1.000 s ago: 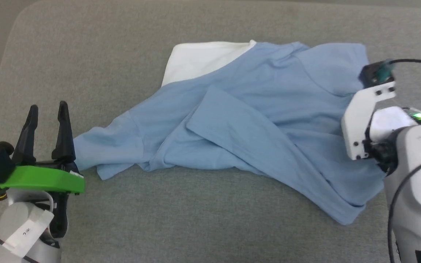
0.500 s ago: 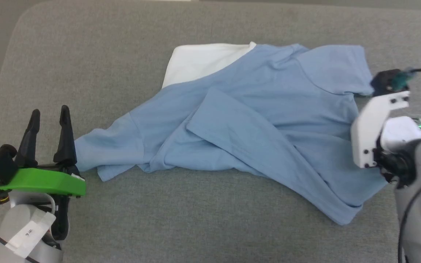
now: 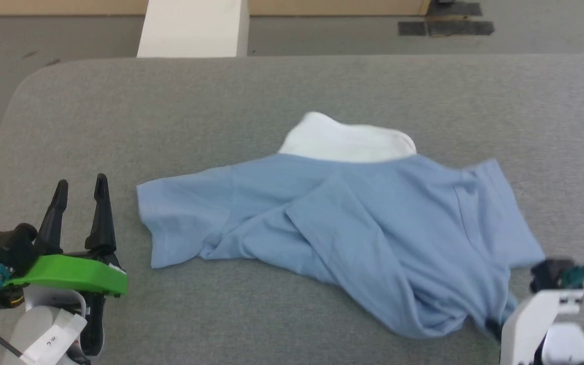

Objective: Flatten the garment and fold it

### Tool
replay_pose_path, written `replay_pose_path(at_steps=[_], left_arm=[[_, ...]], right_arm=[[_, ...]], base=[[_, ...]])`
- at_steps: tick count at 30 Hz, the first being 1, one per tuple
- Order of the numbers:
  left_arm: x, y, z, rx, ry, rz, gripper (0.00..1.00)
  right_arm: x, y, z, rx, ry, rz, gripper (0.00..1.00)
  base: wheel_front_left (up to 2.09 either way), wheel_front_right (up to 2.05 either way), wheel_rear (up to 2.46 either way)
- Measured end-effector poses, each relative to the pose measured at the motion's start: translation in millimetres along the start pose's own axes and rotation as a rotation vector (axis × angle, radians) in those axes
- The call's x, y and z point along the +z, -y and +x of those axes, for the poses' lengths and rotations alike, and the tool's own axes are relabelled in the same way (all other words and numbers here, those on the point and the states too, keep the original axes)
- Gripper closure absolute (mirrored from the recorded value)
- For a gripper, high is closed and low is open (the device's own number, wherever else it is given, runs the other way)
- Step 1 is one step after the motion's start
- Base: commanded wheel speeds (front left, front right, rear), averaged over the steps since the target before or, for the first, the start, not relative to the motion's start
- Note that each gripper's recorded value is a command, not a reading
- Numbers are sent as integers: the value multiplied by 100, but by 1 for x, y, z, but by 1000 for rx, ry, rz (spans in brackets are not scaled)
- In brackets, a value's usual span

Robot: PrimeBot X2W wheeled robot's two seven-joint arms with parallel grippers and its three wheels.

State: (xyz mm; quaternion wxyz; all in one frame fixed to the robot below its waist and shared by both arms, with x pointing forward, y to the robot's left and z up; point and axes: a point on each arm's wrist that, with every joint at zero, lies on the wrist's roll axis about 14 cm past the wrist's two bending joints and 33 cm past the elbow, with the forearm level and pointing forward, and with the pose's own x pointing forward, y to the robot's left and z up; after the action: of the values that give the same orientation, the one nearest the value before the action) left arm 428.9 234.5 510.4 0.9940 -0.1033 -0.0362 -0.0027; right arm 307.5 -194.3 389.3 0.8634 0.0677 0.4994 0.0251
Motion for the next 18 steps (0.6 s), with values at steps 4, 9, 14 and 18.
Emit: replay_pose_path(at_steps=[4, 9, 14, 18], left_arm=[[1, 8, 1, -18, 0, -5, 0], [1, 14, -1, -31, -8, -10, 0], [1, 12, -5, -23, -15, -8, 0], [3, 12, -6, -15, -15, -7, 0]], right_arm=[[-21, 2, -2, 13, -26, 50, 100], [8, 9, -11, 27, 159, 115, 0], [80, 29, -44, 43, 527, 223, 0], [114, 52, -73, -14, 755, 252, 0]], base=[[0, 0, 0], [0, 0, 0], [0, 0, 0], [0, 0, 0]])
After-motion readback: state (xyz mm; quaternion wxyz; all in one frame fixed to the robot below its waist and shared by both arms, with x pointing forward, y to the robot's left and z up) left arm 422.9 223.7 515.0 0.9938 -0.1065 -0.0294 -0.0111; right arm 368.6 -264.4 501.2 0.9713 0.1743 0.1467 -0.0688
